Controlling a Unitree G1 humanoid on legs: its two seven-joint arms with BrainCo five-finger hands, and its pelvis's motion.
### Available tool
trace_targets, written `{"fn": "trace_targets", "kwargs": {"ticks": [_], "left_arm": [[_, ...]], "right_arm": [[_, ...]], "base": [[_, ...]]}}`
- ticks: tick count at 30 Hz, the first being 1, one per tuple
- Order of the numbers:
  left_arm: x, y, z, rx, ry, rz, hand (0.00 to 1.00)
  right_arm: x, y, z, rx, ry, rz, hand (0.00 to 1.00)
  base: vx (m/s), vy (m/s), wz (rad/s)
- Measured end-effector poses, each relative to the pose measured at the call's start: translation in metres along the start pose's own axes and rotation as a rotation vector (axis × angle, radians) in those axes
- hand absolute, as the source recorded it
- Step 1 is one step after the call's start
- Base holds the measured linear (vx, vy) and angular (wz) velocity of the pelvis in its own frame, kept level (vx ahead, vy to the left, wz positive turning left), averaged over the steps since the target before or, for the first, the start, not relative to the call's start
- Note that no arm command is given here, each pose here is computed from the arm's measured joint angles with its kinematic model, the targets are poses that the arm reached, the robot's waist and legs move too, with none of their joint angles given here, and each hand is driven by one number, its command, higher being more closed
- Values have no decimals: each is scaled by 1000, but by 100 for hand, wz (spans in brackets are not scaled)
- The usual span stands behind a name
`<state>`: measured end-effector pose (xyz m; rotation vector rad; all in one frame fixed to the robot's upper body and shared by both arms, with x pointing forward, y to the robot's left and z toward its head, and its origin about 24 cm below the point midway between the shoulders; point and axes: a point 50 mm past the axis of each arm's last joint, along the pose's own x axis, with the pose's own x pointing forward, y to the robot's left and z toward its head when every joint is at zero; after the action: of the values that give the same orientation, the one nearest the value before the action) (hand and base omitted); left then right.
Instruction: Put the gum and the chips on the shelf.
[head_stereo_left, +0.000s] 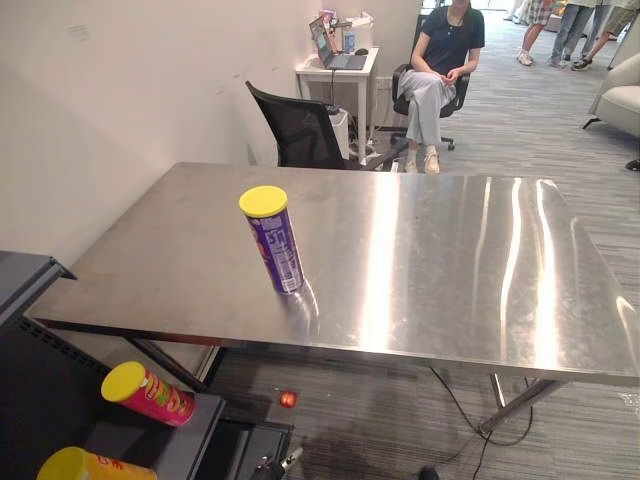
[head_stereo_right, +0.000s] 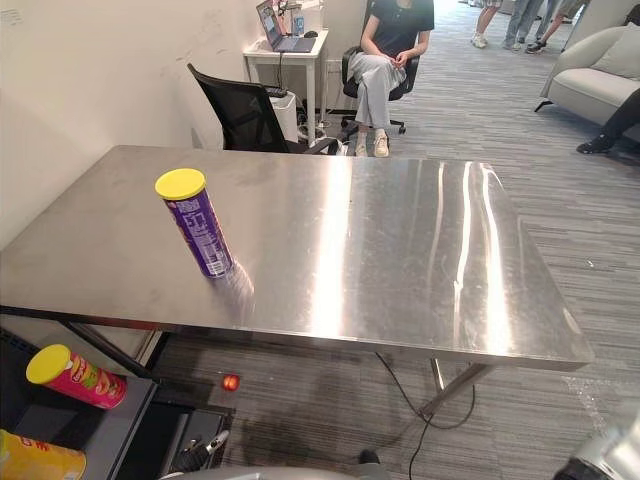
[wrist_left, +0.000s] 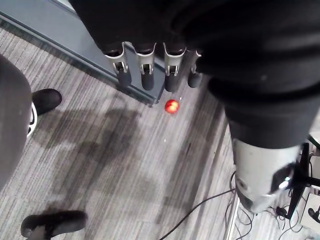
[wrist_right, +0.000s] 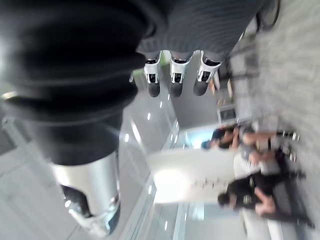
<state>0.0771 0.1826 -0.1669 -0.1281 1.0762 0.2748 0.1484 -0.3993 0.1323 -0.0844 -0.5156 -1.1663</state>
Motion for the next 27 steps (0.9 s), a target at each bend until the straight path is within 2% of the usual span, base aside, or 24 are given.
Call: {"fn": "trace_targets", "kwargs": {"ticks": [1,2,5,11,18,27], "left_arm": [[0,0,0,11,-1,-8,0],[0,-2,1,45,-2,-23,0],[1,-6,5,75,-19,-41,0],[2,-4,10,109,-36,-53,0],[4,0,20,129,-65,-48,0],[5,0,27,132,-90,-48,0]], "right_arm": [[-3,12,2,8,-9,70,0],[-14,40,10,15,-41,250,0],[-41,79,21,68,-69,530,0],[-85,126,21,186,-17,906,0],[-118,169,40,316,-49,1159,0],[-130,191,45,365,-44,1247,0]], "base": [[-11,-66,30],[-8,-53,27],[3,-49,22],[-1,-58,28],[-11,-63,33],[10,-33,25]]}}
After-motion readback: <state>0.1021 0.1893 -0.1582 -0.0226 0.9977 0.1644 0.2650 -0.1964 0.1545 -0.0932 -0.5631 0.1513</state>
